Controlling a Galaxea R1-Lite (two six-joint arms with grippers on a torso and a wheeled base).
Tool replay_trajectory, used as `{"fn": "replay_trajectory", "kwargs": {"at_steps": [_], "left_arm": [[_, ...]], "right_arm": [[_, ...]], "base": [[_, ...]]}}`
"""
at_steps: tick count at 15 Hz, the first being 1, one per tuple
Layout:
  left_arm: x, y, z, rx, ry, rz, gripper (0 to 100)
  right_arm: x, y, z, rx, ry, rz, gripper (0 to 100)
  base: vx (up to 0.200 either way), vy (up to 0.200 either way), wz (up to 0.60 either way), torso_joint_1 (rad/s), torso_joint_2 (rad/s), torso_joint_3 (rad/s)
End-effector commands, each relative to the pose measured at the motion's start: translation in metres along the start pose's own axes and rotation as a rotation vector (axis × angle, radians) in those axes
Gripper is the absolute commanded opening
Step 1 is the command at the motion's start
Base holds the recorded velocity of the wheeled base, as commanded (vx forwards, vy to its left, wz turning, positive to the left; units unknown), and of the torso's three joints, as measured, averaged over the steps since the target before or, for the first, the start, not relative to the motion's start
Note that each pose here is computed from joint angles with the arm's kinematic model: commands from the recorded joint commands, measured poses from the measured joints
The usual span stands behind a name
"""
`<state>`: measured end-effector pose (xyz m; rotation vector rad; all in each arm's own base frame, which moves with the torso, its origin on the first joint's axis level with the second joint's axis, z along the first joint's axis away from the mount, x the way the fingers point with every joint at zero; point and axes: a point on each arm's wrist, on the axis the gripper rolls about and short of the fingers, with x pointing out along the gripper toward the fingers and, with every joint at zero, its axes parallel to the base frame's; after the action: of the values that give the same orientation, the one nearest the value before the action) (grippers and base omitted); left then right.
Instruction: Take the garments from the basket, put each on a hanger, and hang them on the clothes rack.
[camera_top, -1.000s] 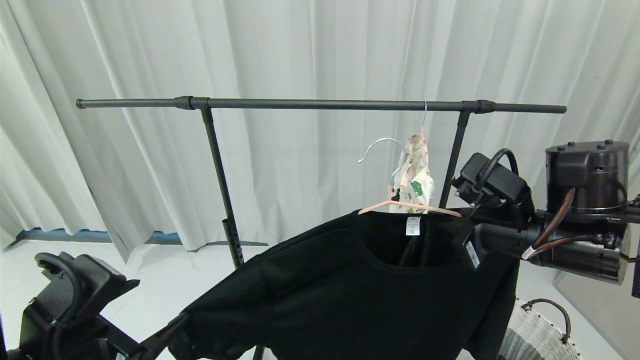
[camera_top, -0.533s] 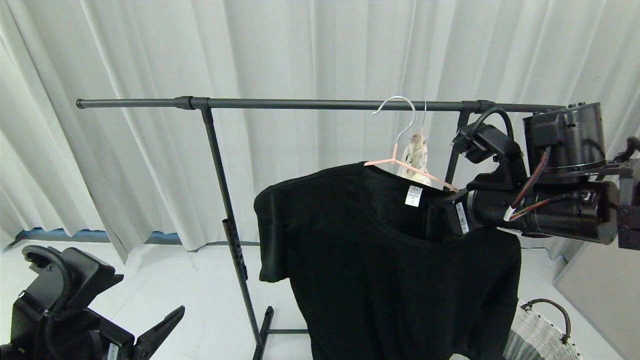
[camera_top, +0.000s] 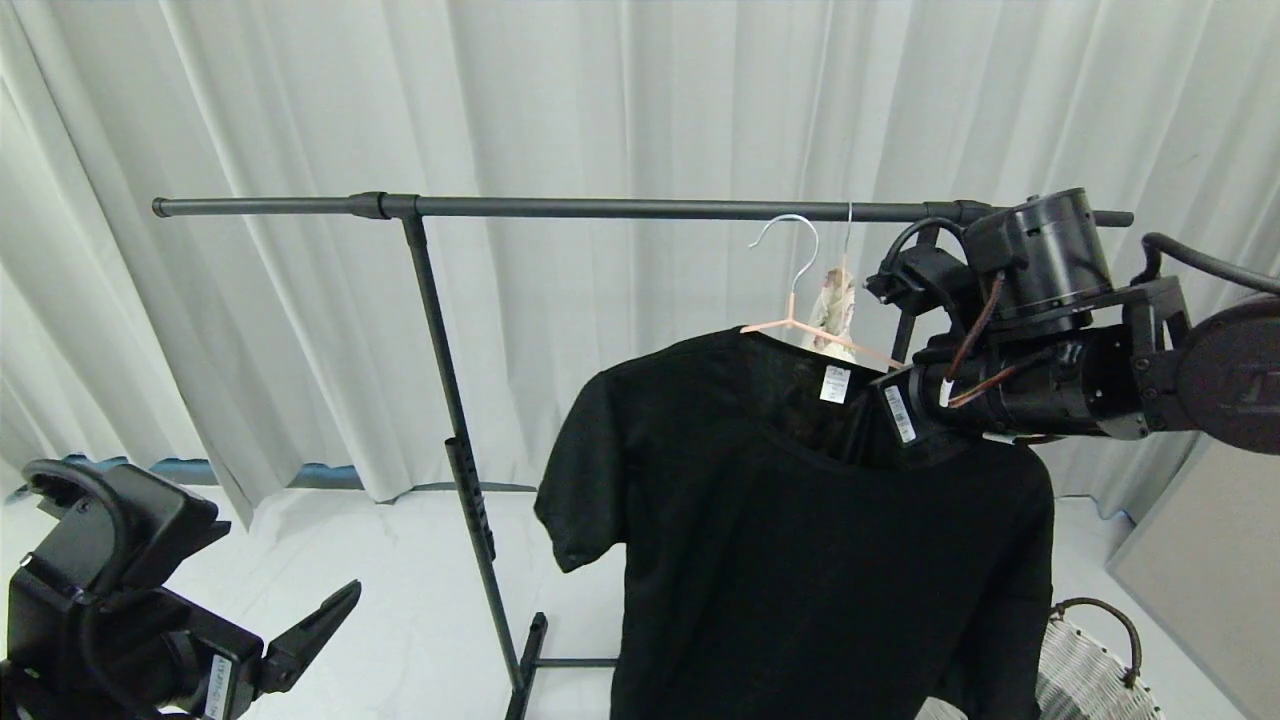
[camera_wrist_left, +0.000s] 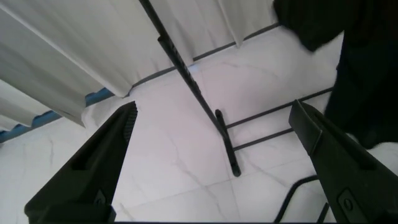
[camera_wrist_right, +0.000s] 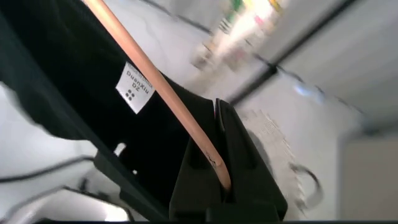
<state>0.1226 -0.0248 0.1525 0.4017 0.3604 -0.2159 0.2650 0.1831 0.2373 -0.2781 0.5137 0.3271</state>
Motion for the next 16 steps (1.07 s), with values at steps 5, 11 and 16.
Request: {"fn": "replay_trajectory", "kwargs": {"at_steps": [5,11,16], "left_arm": [[0.001,0.000,0.001,0.003,0.002,-0.001,100],[0.003,0.000,0.002,0.011,0.004,-0.004,100],[0.003,0.000,0.002,0.010,0.004,-0.008,100]], "right_arm": [[0.015,0.002,0.013,0.118,0.028,-0.033,0],[0.043,0.007,0.030,0.129,-0.004,-0.189,0],[0.045,0.012,0.039,0.126,-0.033,-0.225,0]], "base": [[0.000,0.000,0.00,0.000,0.00,0.000],[0.067,0.000,0.00,0.000,0.00,0.000],[0.200,0.000,0.00,0.002,0.00,0.001]]}}
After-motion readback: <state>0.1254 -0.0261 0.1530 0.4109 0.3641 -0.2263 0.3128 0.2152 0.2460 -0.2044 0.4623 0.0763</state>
